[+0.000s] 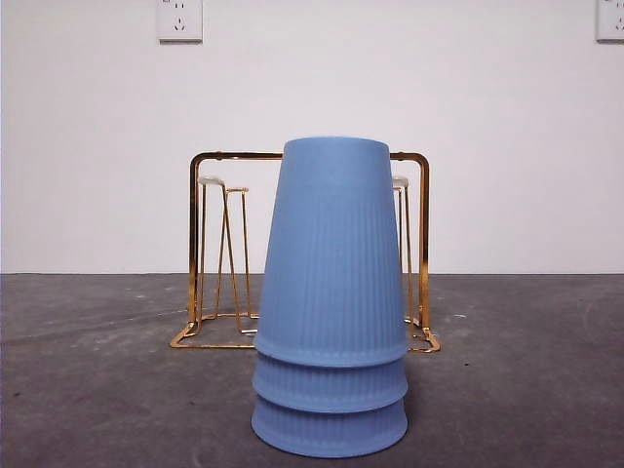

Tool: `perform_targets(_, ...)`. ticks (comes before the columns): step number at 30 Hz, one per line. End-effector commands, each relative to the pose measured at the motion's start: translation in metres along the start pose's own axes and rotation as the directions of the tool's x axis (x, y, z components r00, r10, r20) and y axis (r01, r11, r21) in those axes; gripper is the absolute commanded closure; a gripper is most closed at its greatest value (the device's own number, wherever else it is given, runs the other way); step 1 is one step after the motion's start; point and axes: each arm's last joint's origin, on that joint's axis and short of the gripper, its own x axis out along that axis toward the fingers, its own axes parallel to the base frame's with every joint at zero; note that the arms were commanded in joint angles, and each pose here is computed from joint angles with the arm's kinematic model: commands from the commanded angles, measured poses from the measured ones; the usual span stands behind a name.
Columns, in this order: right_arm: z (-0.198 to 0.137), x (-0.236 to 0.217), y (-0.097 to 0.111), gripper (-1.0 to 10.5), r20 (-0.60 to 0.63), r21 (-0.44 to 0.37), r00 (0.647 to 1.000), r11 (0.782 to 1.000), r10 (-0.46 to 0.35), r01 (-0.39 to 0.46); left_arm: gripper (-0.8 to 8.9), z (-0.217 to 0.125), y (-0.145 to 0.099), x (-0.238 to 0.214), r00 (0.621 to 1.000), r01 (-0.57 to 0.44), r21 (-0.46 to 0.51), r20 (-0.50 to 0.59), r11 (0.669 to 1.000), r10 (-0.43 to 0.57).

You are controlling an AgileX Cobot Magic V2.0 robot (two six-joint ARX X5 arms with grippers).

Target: The left arm pick up the left cup on cup holder and place it on desk, then the right arm insert the right cup into the first cup, and then the left arm insert the mid cup into the first cup

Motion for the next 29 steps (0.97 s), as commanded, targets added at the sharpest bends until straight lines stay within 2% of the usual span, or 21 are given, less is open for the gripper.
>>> perform_targets(1,0.002,-0.001,0.002,9.2,0.012,0.000,1.000,1.000,0.013,-0.013,7.80,-0.007,0.001,0.002,1.000,-0.005,0.000,-0.023,1.000,0.005)
perform_targets(5,0.000,-0.011,-0.010,9.2,0.093,-0.041,0.986,0.989,-0.136,0.140,7.80,-0.007,0.001,0.002,1.000,-0.005,0.000,-0.023,1.000,0.005)
perform_targets(8,-0.007,-0.018,-0.020,9.2,0.148,-0.015,0.956,0.966,-0.253,0.258,7.80,-0.007,0.001,0.002,1.000,-0.005,0.000,-0.023,1.000,0.005)
perform_targets(10,-0.014,-0.019,-0.028,9.2,0.221,-0.019,0.915,0.937,-0.338,0.350,7.80,-0.007,0.001,0.002,1.000,-0.005,0.000,-0.023,1.000,0.005)
perform_targets(13,-0.027,-0.011,-0.038,9.2,0.338,-0.084,0.849,0.885,-0.406,0.457,7.80,-0.007,0.001,0.002,1.000,-0.005,0.000,-0.023,1.000,0.005)
perform_targets(15,-0.037,0.001,-0.047,9.2,0.413,-0.080,0.809,0.868,-0.418,0.490,7.80,-0.007,0.001,0.002,1.000,-0.005,0.000,-0.023,1.000,0.005)
perform_targets(20,-0.073,0.042,-0.077,9.3,0.534,-0.041,0.736,0.857,-0.416,0.514,7.80,-0.007,0.001,0.002,1.000,-0.005,0.000,-0.023,1.000,0.005)
perform_targets(23,-0.094,0.059,-0.091,9.3,0.555,-0.022,0.718,0.855,-0.420,0.517,7.80,-0.007,0.001,0.002,1.000,-0.005,0.000,-0.023,1.000,0.005)
perform_targets(29,-0.116,0.074,-0.107,9.3,0.482,0.019,0.722,0.829,-0.497,0.558,7.80,-0.007,0.001,0.002,1.000,-0.005,0.000,-0.023,1.000,0.005)
